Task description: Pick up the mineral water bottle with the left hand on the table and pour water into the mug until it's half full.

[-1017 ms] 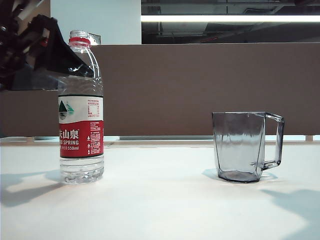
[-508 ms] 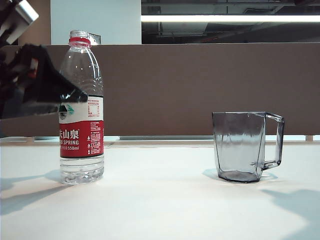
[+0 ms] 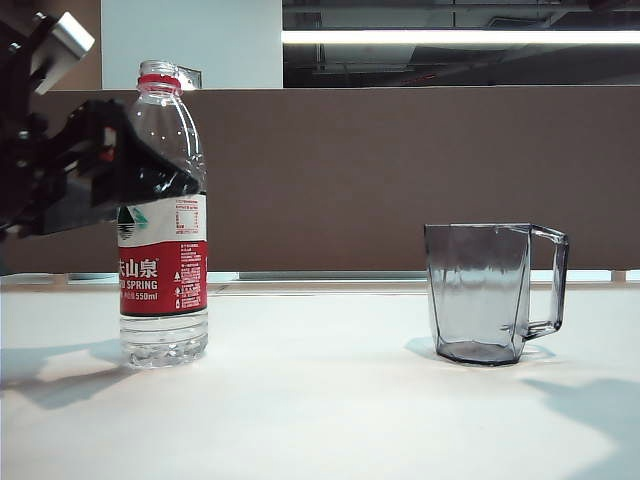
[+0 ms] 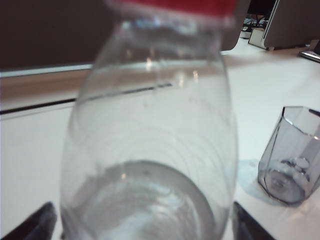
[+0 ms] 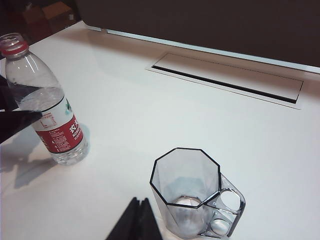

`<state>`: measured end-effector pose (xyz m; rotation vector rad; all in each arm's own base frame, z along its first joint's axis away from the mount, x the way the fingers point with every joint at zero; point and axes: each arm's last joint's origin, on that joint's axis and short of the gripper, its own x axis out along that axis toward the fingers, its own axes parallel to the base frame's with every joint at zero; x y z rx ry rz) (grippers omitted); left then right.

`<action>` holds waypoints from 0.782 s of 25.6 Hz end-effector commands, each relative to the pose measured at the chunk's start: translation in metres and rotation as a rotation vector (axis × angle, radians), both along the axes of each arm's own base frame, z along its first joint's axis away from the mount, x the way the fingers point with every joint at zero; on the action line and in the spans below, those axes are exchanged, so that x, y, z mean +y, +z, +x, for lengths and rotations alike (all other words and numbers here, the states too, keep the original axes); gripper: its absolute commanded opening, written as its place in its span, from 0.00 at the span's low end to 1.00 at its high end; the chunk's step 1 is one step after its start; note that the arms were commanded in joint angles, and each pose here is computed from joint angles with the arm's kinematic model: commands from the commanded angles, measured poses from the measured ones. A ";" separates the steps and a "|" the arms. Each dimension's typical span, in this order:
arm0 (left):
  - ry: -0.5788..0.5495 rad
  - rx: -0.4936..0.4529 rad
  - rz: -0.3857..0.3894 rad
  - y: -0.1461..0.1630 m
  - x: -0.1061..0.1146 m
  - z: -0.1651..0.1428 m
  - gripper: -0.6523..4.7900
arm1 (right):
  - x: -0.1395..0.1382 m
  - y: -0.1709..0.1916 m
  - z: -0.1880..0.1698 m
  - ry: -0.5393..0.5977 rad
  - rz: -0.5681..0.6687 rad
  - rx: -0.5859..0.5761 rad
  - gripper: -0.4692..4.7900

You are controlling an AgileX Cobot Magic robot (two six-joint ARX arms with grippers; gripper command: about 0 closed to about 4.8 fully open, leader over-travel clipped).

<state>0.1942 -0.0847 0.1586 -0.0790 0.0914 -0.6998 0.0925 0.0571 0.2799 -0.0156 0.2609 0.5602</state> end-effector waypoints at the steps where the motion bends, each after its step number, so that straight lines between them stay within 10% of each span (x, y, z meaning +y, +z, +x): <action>1: -0.001 -0.020 -0.010 0.005 -0.003 0.007 1.00 | 0.000 0.004 0.000 0.003 0.012 -0.024 0.09; 20: -0.065 0.041 0.021 -0.007 -0.015 0.020 1.00 | 0.000 0.004 0.000 0.003 0.011 -0.024 0.09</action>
